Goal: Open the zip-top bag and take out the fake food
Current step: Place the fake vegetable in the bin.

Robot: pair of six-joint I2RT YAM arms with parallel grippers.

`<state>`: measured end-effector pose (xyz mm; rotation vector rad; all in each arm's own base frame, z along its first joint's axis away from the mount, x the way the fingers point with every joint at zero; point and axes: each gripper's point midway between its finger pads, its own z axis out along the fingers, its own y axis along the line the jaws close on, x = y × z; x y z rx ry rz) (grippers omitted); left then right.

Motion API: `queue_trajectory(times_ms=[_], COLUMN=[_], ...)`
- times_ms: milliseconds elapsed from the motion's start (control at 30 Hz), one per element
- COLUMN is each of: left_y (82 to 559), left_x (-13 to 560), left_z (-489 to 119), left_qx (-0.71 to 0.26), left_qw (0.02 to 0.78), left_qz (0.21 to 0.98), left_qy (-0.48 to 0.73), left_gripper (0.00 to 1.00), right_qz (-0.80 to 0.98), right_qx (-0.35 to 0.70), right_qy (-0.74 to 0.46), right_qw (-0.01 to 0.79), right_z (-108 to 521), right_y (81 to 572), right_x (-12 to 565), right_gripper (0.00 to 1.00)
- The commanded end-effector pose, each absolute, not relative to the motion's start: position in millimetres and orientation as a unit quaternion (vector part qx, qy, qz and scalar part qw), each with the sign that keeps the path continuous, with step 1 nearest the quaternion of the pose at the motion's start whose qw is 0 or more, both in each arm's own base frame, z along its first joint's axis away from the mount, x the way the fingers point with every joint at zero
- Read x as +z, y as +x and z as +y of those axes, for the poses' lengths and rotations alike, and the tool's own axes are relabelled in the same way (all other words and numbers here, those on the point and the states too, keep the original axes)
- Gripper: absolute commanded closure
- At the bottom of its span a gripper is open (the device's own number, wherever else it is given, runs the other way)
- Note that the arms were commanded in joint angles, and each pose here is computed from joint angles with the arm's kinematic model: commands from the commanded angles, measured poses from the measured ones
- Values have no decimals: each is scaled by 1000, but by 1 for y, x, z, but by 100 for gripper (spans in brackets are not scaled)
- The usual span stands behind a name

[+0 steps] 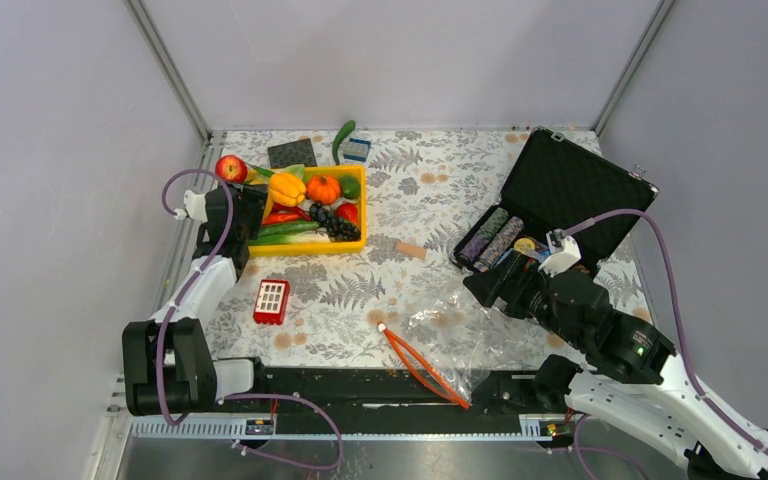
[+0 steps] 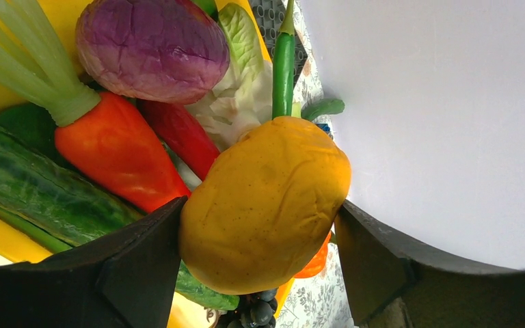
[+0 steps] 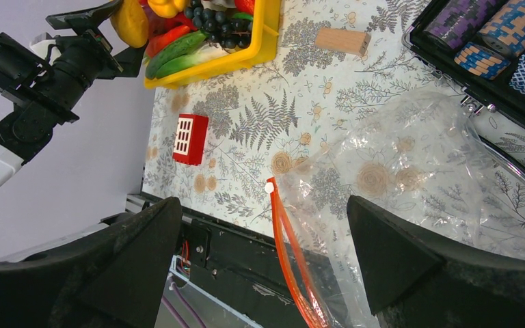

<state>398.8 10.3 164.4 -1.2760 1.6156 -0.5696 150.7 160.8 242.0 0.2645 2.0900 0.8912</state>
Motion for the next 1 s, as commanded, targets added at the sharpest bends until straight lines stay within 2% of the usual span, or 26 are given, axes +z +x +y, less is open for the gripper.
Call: queue_trajectory(times_ms=[0, 633, 967], left_y=[410, 407, 404], left_x=[190, 190, 193], left_z=[16, 17, 14], left_qx=[-242, -232, -239], left_qw=[504, 500, 499], left_qz=[643, 649, 650], left_qy=[-524, -524, -520], left_gripper=[34, 14, 12], right_qz=[825, 825, 825], right_qx=[351, 353, 355], right_qy=[116, 117, 118], right_qw=[427, 426, 424], right_z=[157, 157, 158], right_y=[155, 154, 154], right_x=[244, 243, 243], right_gripper=[2, 2, 2])
